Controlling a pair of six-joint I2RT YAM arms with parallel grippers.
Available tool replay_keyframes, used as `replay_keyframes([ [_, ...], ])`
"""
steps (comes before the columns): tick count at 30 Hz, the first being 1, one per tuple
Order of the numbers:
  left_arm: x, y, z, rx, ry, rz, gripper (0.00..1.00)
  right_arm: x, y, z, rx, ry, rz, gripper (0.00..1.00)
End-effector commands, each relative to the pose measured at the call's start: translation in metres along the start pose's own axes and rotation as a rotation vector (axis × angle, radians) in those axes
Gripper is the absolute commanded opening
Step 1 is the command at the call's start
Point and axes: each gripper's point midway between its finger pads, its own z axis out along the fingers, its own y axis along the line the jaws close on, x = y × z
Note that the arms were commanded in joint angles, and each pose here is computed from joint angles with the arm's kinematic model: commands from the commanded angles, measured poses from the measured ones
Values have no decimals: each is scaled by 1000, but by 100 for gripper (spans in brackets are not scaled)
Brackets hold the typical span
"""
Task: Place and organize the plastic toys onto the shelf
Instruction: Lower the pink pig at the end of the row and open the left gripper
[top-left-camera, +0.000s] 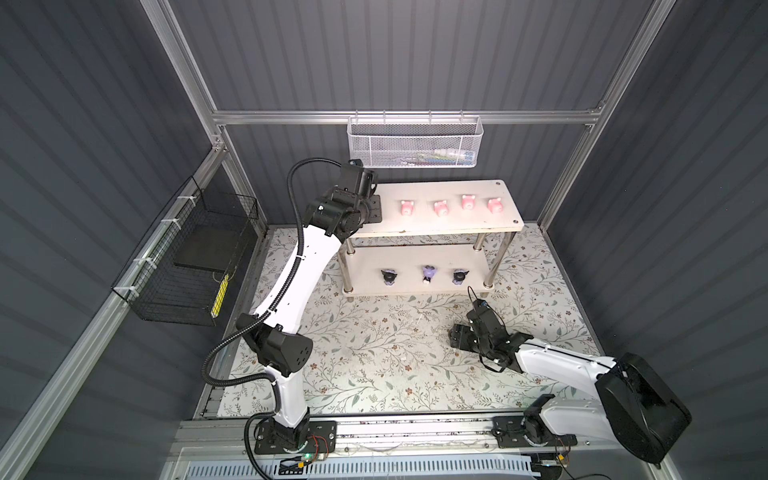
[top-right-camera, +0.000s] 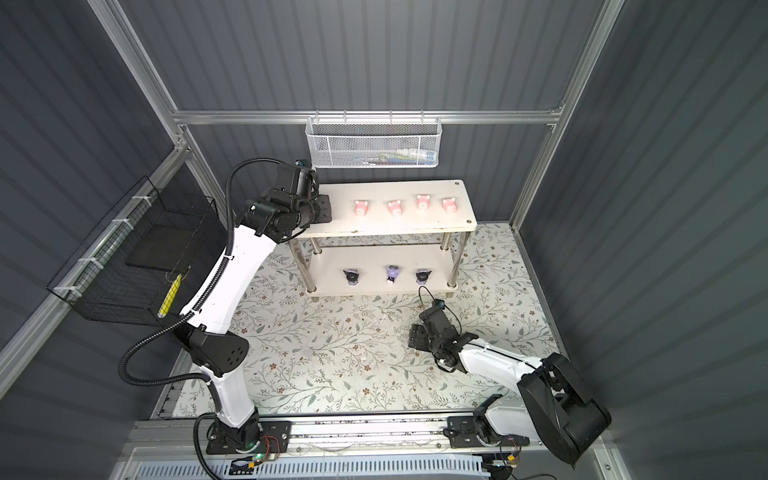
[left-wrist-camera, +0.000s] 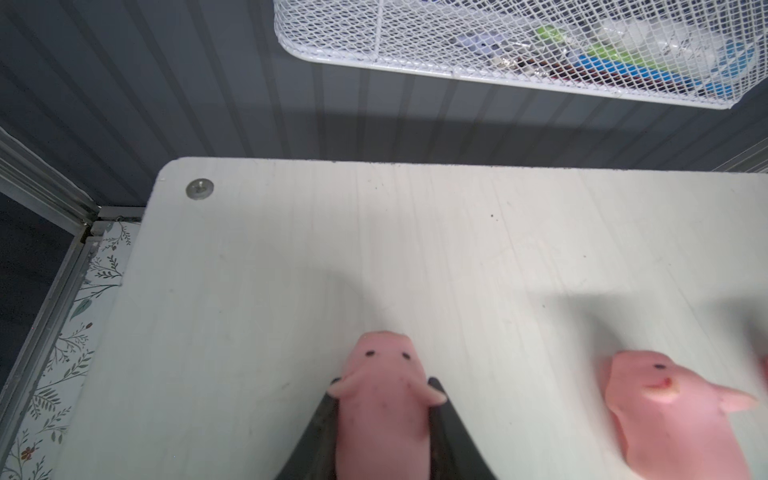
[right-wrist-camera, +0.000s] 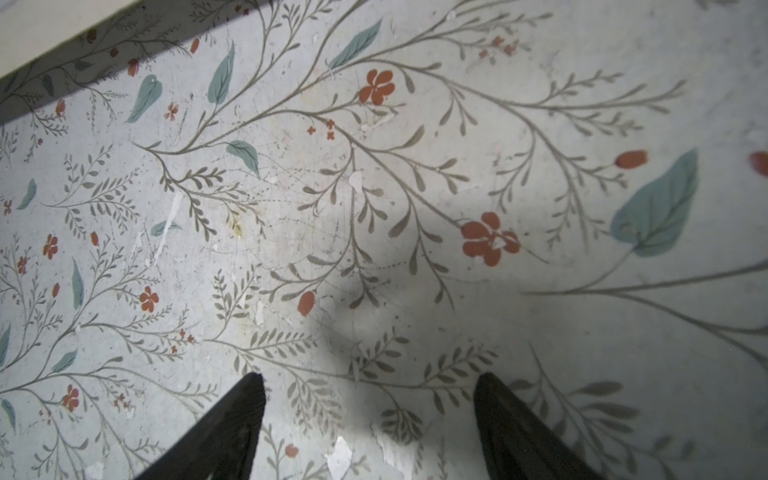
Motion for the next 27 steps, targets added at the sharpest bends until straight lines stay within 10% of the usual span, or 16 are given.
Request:
replay_keyframes([
  [1, -2, -1, 2, 18, 7, 12, 33, -8, 6, 0, -11, -8, -8, 81],
  [27, -33, 5, -36, 32, -106, -6, 59, -7, 7, 2, -14, -2, -10, 81],
])
